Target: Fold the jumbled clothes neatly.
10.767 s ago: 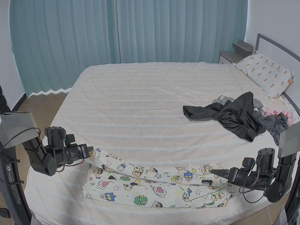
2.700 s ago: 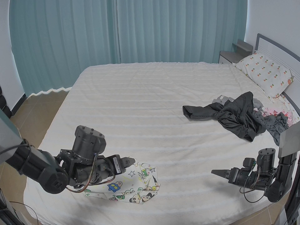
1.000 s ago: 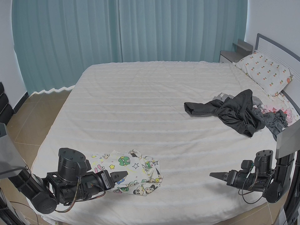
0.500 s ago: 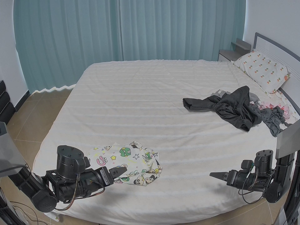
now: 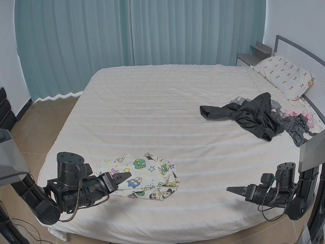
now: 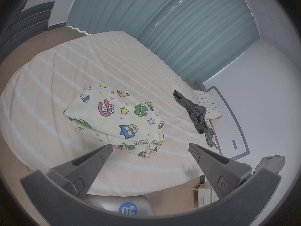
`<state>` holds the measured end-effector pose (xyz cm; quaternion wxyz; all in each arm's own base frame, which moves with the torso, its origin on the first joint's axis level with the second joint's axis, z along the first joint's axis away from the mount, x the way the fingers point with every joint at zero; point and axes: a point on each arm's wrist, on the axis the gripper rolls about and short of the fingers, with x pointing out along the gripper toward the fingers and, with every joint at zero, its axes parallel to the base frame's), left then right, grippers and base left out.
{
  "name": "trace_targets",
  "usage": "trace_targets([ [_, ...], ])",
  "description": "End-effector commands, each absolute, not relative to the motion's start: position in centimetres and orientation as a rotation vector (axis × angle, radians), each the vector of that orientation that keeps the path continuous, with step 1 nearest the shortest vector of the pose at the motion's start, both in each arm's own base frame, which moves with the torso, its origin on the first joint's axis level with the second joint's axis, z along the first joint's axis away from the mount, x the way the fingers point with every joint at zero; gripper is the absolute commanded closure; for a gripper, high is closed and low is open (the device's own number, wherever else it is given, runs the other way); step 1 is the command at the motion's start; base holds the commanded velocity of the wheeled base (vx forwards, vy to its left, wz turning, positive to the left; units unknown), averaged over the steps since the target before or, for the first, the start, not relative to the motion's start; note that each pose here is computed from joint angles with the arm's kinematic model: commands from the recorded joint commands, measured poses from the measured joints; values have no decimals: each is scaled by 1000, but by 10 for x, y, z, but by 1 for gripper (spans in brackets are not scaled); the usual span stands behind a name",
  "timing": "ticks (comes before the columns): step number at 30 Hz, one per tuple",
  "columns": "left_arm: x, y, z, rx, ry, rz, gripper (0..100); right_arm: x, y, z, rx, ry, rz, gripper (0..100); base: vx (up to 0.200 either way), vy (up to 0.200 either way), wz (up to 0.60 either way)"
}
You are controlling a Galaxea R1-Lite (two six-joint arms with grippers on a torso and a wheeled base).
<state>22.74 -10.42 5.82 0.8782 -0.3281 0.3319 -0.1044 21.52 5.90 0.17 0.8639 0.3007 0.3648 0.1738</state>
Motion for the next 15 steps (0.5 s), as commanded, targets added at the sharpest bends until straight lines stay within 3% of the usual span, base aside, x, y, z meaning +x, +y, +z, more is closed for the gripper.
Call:
trace_targets([
  [1,231,-100,54,-688,698,-194,0,216,59,3,629,750,370,0,0,200,0],
  [8,237,-91,56,-714,685,-176,0,218,60,6,631,731,373,0,0,200,0],
  [13,240,-83,56,-727,676,-156,0,229,70,23,645,634,431,0,0,200,0],
  [15,242,-81,56,-731,673,-149,0,236,80,28,647,605,473,0,0,0,0],
])
